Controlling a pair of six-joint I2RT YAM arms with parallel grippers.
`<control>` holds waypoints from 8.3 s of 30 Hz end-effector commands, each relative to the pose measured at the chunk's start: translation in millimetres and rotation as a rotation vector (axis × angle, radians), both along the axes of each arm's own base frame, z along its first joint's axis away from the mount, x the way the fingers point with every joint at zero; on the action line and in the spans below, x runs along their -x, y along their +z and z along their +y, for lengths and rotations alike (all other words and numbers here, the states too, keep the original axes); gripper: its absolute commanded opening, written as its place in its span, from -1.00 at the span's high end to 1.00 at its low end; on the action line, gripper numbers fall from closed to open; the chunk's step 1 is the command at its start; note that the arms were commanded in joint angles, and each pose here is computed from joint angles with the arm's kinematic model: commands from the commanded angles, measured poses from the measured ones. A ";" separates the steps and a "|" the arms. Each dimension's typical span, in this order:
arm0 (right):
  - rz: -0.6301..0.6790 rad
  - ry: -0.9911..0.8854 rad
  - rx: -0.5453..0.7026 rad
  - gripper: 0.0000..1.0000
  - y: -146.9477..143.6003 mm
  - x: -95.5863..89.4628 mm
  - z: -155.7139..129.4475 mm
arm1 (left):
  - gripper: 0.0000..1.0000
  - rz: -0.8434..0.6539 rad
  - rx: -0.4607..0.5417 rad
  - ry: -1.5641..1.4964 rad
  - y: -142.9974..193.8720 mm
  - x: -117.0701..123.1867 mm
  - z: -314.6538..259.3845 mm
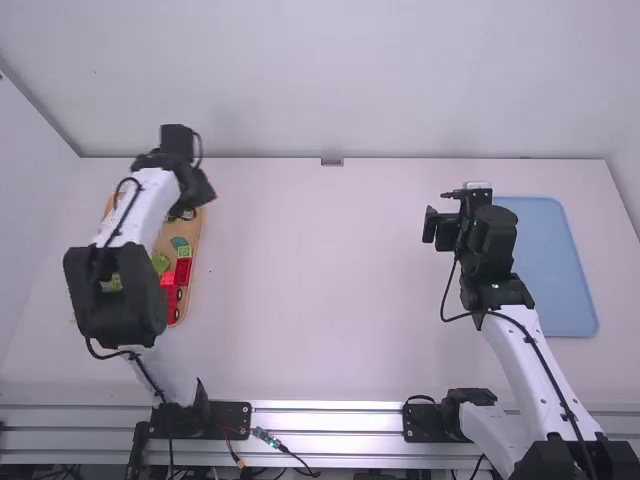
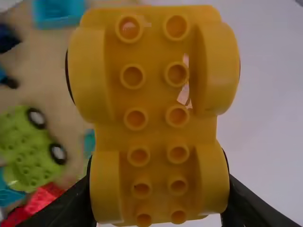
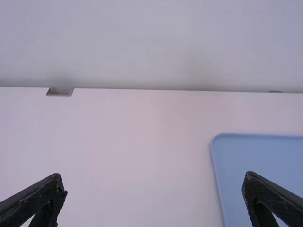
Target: Assemble lego blocks to make yellow taxi
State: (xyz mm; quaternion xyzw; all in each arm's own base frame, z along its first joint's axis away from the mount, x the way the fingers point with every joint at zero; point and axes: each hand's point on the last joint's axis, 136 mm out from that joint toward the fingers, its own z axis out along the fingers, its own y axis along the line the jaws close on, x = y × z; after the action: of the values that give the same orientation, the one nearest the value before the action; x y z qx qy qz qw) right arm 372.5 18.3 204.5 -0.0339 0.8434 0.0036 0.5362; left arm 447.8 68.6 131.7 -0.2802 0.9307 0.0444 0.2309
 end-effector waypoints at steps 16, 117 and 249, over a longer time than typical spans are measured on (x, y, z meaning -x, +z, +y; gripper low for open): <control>-0.027 -0.003 -0.006 -0.98 13.3 -4.2 0.7 | 0.97 0.122 -0.172 -1.802 -57.0 136.4 -264.6; -0.093 0.045 -0.028 -0.98 42.1 13.5 8.5 | -0.98 -0.095 -0.046 -0.183 73.0 93.0 87.9; -0.052 0.101 -0.052 -0.95 30.3 12.5 19.1 | 0.24 -0.238 0.526 1.549 -153.2 191.8 234.4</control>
State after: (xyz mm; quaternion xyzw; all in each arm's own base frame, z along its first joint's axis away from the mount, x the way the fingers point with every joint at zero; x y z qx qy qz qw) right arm 357.0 35.7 220.7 -0.0619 0.8342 0.0485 0.5459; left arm 262.7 316.8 -6.5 -0.8858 0.4214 -0.0555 0.1862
